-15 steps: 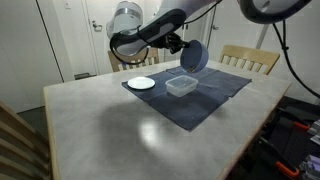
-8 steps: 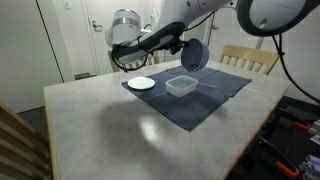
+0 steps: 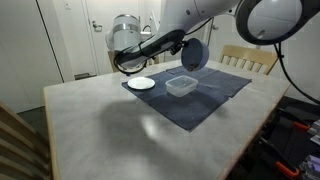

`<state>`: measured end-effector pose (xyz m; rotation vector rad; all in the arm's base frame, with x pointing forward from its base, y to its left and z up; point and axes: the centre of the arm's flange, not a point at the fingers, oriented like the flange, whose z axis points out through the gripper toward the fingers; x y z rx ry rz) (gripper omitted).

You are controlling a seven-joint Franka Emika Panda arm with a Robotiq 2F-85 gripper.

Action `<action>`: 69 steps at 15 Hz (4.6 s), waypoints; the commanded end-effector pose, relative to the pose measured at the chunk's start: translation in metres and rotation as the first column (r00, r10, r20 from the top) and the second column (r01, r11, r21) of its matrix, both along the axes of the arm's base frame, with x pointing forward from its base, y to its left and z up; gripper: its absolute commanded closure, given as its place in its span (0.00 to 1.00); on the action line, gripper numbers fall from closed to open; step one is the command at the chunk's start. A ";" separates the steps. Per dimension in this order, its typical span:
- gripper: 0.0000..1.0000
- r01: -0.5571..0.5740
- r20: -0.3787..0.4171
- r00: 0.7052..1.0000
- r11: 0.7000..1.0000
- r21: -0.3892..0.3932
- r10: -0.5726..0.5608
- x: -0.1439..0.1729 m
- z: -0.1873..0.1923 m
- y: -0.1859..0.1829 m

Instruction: Pour the contents in the blue bowl into the clear bowl

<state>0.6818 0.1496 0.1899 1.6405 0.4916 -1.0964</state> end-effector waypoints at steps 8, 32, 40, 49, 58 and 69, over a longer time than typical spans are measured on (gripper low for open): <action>0.99 -0.018 -0.012 1.000 0.998 -0.063 0.018 0.054 -0.002 0.026; 0.99 -0.096 -0.084 0.993 0.985 -0.145 0.084 0.062 -0.012 0.045; 0.99 -0.099 -0.117 0.990 0.980 -0.173 0.080 0.065 -0.016 0.047; 0.99 -0.127 -0.174 0.980 0.974 -0.188 0.094 0.068 -0.015 0.051; 0.99 -0.158 -0.192 0.974 0.972 -0.173 0.124 0.068 -0.015 0.057; 0.99 -0.162 -0.216 0.970 0.960 -0.229 0.113 0.069 -0.015 0.058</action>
